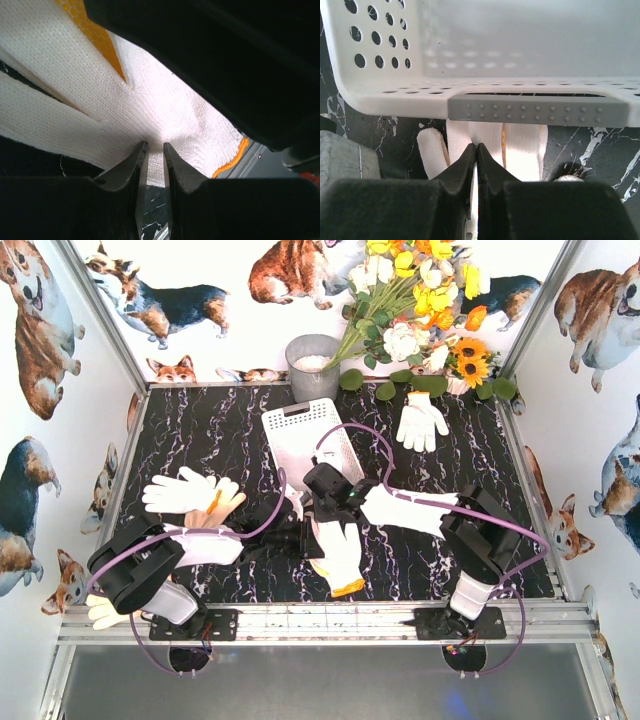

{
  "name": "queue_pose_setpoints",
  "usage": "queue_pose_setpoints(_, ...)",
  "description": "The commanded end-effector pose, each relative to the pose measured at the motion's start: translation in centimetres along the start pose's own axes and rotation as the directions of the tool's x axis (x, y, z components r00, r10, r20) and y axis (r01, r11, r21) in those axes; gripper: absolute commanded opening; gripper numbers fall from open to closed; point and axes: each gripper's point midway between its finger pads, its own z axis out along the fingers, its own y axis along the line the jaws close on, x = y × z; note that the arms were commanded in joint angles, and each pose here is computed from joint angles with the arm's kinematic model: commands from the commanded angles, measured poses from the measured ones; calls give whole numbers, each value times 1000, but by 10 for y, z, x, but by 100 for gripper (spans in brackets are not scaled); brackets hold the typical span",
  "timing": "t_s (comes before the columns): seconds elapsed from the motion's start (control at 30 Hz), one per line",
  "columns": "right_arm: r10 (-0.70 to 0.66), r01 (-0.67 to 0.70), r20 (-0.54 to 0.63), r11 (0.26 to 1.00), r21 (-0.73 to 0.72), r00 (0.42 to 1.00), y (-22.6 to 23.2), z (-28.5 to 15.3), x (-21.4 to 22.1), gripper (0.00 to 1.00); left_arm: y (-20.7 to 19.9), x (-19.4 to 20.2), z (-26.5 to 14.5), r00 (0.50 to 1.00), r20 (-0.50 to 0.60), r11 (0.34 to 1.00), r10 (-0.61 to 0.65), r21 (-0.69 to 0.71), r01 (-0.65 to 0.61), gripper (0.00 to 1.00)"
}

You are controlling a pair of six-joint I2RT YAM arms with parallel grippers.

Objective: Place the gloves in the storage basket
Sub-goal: Pair the glove with the glove.

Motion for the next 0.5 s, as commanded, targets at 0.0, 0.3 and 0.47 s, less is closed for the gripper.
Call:
queue_pose_setpoints(0.0,-3,5,38,998,-55,999,14,3,-11,3,7,8,-2,1000,-19,1000,3,-27,-3,14)
queue_pose_setpoints(0.3,-6,12,69,996,-87,998,20,-8,-20,36,1,5,-9,1000,3,1000,17,-4,-17,22)
queue_pose_setpoints(0.47,6,10,128,992,-124,992,20,-44,-35,47,-16,-3,-21,998,43,998,45,47,-47,36)
